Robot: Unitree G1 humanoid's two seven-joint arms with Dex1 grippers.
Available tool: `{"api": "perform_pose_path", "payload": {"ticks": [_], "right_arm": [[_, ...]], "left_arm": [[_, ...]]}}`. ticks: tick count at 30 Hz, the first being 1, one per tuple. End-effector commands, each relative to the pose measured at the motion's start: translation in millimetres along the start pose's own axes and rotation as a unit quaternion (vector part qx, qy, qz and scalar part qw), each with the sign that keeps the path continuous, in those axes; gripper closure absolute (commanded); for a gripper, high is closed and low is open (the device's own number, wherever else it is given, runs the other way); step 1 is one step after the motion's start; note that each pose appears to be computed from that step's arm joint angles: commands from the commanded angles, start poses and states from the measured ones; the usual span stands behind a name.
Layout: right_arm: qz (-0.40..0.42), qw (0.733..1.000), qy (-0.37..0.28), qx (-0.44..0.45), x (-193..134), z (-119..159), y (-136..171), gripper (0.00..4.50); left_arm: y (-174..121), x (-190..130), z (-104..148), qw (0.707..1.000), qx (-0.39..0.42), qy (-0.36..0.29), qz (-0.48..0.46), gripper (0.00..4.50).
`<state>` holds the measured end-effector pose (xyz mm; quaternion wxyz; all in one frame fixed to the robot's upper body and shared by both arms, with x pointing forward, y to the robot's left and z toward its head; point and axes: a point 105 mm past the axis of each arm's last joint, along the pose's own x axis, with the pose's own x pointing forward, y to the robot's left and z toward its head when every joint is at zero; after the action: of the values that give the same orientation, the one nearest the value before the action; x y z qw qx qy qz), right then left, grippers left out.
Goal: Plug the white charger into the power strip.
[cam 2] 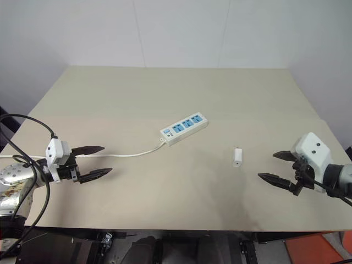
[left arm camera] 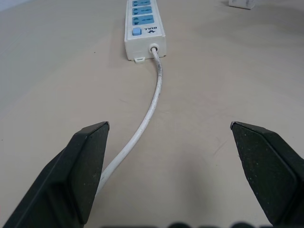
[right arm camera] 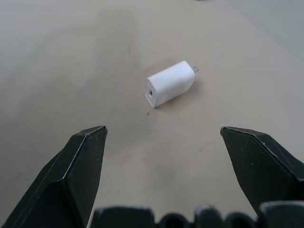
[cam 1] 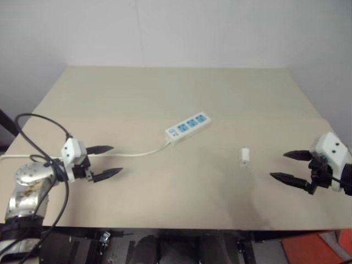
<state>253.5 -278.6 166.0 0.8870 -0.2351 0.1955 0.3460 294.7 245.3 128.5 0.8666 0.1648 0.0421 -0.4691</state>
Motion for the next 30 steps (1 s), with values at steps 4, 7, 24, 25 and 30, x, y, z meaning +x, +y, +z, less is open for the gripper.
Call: {"api": "perform_pose_path", "payload": {"ticks": [4,7,24,25,30], "right_arm": [[-0.028,0.999,-0.015,-0.019,-10.4,10.6,-4.5,0.00],[-0.034,0.999,-0.007,-0.018,-12.1,8.0,-6.4,0.00],[-0.006,0.998,-0.050,-0.033,8.7,34.1,6.9,0.00],[-0.006,0.998,-0.056,-0.036,12.2,37.8,8.3,0.00],[0.013,0.994,-0.093,-0.048,34.3,58.8,22.3,0.00]], "left_arm": [[3.9,1.0,9.6,1.000,0.015,-0.010,-0.001,0.04],[6.4,2.0,8.7,1.000,0.016,-0.010,0.000,0.04],[36.5,69.8,4.9,0.998,0.007,-0.020,0.060,0.04],[37.9,78.4,5.4,0.998,0.004,-0.018,0.056,0.04],[37.1,125.2,0.6,0.999,0.007,0.030,0.027,0.04]]}}
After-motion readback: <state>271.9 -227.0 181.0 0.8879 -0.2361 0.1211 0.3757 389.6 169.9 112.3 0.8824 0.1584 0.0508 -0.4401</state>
